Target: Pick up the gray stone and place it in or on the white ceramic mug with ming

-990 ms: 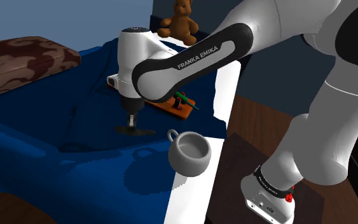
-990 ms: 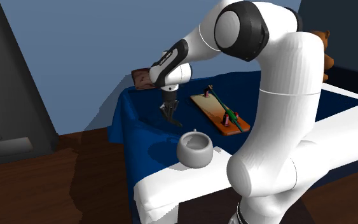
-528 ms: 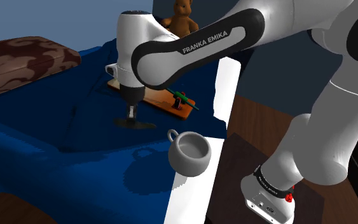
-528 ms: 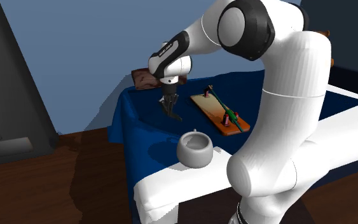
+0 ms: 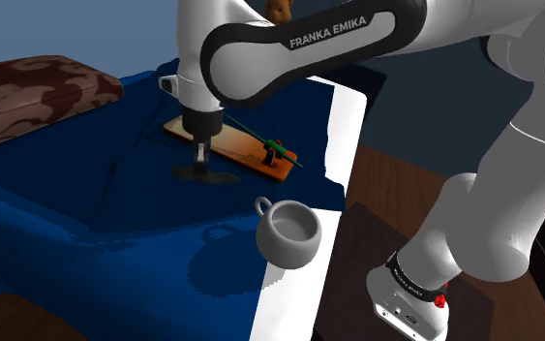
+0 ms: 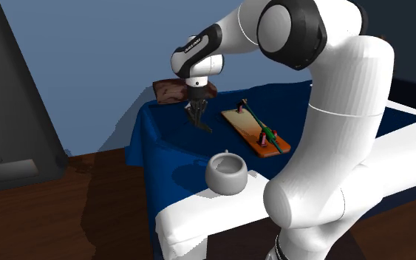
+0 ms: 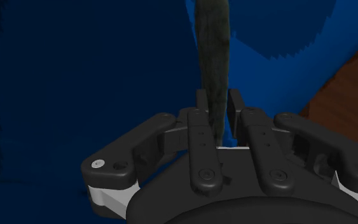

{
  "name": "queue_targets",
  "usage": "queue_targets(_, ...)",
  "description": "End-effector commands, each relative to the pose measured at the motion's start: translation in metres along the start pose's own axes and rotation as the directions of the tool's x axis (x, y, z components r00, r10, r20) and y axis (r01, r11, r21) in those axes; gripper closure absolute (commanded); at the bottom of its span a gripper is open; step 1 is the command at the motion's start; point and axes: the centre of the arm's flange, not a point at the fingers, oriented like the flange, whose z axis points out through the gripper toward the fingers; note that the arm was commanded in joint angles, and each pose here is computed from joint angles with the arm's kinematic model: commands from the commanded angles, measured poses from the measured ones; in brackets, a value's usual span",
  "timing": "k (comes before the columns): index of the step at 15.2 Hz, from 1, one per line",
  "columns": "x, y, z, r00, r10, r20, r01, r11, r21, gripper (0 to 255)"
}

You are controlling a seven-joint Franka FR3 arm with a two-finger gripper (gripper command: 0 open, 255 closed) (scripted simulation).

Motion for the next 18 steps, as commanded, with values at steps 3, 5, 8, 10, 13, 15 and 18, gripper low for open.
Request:
queue_targets(3, 0.000, -0.002, -0.021, 1.000, 0.000, 0.000, 0.000, 1.000, 0.000, 255)
queue_targets(5, -0.012, -0.006, -0.022, 1.000, 0.000, 0.000, 0.000, 1.000, 0.000, 255)
queue_targets(8, -0.050, -0.018, -0.022, 1.000, 0.000, 0.000, 0.000, 1.000, 0.000, 255)
queue_targets(10, -0.075, -0.026, -0.022, 1.000, 0.000, 0.000, 0.000, 1.000, 0.000, 255)
queue_targets(13, -0.113, -0.038, -0.022, 1.000, 0.000, 0.000, 0.000, 1.000, 0.000, 255)
queue_targets(15, -0.138, -0.046, -0.022, 1.000, 0.000, 0.000, 0.000, 1.000, 0.000, 255)
queue_targets(18, -0.176, -0.059, -0.022, 1.000, 0.000, 0.000, 0.000, 1.000, 0.000, 255)
